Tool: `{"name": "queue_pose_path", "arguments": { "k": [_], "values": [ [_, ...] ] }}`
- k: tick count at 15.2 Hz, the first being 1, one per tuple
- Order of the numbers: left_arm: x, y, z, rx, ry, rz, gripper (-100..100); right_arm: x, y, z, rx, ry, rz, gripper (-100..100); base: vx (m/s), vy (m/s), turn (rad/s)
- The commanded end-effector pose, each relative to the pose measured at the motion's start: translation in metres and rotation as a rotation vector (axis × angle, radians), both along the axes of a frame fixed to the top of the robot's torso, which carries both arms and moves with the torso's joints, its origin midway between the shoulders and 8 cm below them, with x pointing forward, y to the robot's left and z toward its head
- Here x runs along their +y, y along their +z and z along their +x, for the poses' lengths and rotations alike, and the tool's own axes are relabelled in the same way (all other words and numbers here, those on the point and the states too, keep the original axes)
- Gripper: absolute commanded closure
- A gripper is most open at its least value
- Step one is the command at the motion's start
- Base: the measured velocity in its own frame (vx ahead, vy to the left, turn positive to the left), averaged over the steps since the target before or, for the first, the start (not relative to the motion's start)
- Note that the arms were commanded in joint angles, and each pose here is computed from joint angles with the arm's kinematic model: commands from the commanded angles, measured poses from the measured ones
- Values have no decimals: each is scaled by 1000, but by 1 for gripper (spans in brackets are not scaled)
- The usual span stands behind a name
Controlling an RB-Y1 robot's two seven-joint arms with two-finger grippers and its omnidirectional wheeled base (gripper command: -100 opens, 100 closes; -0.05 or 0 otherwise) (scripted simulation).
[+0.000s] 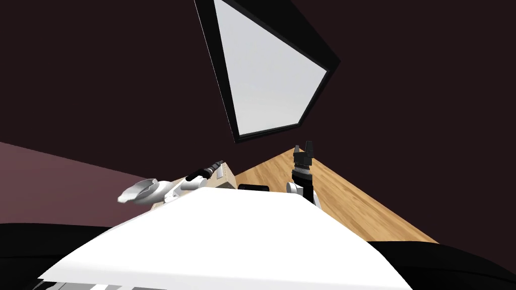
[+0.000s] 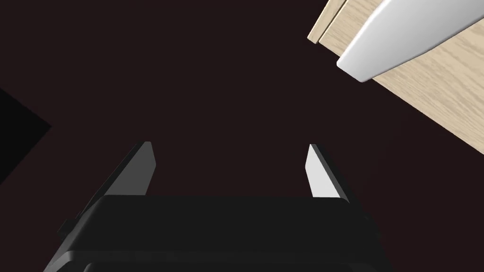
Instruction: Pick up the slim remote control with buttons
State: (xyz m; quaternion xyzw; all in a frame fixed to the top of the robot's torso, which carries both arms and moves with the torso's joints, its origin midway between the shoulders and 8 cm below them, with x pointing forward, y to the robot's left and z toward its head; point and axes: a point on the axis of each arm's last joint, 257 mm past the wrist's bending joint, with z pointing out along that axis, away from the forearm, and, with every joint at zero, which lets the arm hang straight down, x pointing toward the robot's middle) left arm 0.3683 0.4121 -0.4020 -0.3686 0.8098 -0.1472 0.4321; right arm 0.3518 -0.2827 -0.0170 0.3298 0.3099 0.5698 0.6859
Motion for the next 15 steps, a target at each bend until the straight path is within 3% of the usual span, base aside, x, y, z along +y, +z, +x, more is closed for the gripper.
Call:
{"name": "queue_pose_path", "arguments": {
  "k": [1, 2, 4, 5, 6, 7, 9, 10, 11, 12, 14, 15],
  "values": [
    [8, -9, -7, 39, -11, 24, -100, 0, 0, 0, 0, 0, 0, 0, 88, -27, -9],
    [18, -29, -21, 114, -13, 37, -100, 0, 0, 0, 0, 0, 0, 0, 106, -36, -23],
    [18, -29, -21, 116, -23, 49, -100, 0, 0, 0, 0, 0, 0, 0, 100, -30, -19],
    [28, -46, -37, 190, -28, 63, -100, 0, 0, 0, 0, 0, 0, 0, 94, -18, -30],
    [28, -46, -37, 191, -36, 72, -100, 0, 0, 0, 0, 0, 0, 0, 110, -22, -32],
    [38, -62, -53, 259, -35, 74, -100, 0, 0, 0, 0, 0, 0, 0, 145, -19, -35],
    [38, -62, -54, 265, -51, 91, -100, 0, 0, 0, 0, 0, 0, 0, 125, -19, -15],
    [47, -76, -71, 331, -59, 101, -100, 0, 0, 0, 0, 0, 0, 0, 110, -4, -22],
    [47, -77, -72, 336, -66, 107, -100, 0, 0, 0, 0, 0, 0, 0, 117, -3, -32],
    [55, -89, -88, 397, -68, 108, -100, 0, 0, 0, 0, 0, 0, 0, 139, -8, -34],
    [55, -90, -90, 405, -82, 119, -100, 0, 0, 0, 0, 0, 0, 0, 124, 3, -12],
    [63, -101, -108, 470, -95, 125, -100, 0, 0, 0, 0, 0, 0, 0, 111, 19, -24]
  ]
}}
